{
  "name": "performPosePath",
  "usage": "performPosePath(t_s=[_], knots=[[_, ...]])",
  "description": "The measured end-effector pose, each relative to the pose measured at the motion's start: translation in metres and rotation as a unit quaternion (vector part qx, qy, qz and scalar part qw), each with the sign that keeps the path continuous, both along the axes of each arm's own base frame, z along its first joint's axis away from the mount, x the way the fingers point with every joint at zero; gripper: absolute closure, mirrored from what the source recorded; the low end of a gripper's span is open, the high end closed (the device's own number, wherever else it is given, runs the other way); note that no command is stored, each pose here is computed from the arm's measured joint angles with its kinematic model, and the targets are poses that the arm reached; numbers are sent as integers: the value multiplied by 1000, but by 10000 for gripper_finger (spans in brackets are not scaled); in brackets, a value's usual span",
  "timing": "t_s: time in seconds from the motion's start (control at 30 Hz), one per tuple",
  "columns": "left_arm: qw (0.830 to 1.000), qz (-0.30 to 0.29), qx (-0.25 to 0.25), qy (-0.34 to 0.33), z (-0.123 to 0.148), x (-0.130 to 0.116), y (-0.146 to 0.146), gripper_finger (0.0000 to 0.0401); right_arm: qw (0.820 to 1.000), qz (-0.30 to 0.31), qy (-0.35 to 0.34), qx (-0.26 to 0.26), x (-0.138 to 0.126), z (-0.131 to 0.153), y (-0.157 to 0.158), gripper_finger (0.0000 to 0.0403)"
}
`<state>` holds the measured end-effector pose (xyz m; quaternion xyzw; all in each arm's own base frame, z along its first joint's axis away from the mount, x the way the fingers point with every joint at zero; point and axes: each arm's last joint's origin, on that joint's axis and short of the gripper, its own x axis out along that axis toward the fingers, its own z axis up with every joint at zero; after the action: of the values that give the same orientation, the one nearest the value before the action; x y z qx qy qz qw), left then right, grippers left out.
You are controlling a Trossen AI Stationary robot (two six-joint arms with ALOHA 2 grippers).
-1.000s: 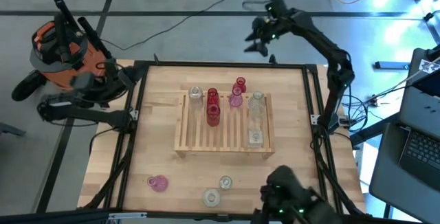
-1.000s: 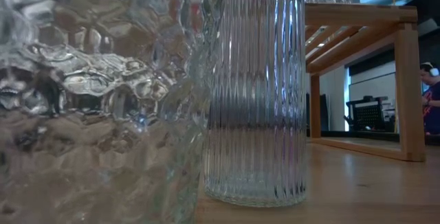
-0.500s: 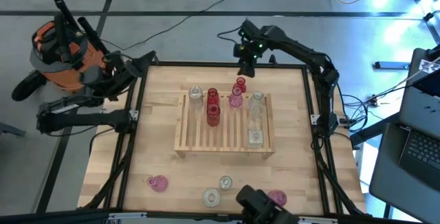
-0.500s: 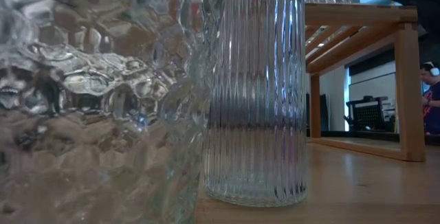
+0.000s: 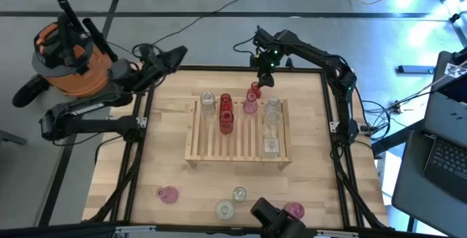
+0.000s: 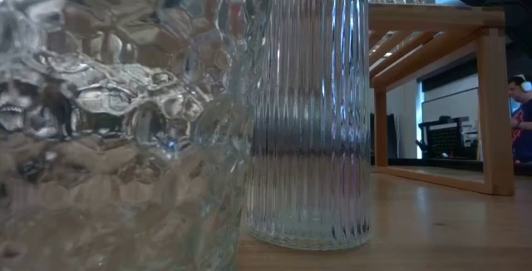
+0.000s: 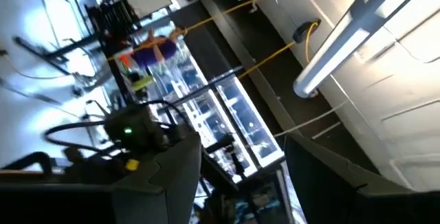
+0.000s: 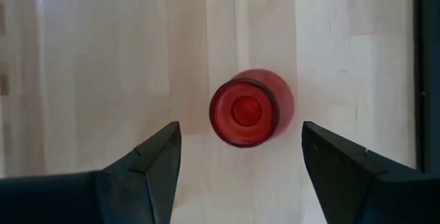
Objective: Sort vases onto shelf
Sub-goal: Put the red vase on the shelf aligned with the other red vase
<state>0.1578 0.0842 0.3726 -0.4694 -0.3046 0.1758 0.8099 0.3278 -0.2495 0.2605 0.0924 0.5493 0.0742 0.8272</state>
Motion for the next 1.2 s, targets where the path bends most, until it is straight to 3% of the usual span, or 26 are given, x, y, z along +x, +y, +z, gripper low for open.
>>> performPosePath(t_s=[0.23,0.57,0.67,0.9,1.2], knots=[[999,1,23,-23,10,11,7,200,999,19,-17,-34,10,-26,3,155],[996,43,74,-8,43,-1,14,200,999,4,-14,-41,7,-60,4,163],[996,49,76,9,49,-4,16,200,999,14,-16,-47,7,-66,4,196],[996,48,77,26,52,-5,17,200,995,43,-57,-68,19,-64,11,317],[996,31,77,25,52,-4,16,200,992,61,-91,-70,30,-59,19,347]])
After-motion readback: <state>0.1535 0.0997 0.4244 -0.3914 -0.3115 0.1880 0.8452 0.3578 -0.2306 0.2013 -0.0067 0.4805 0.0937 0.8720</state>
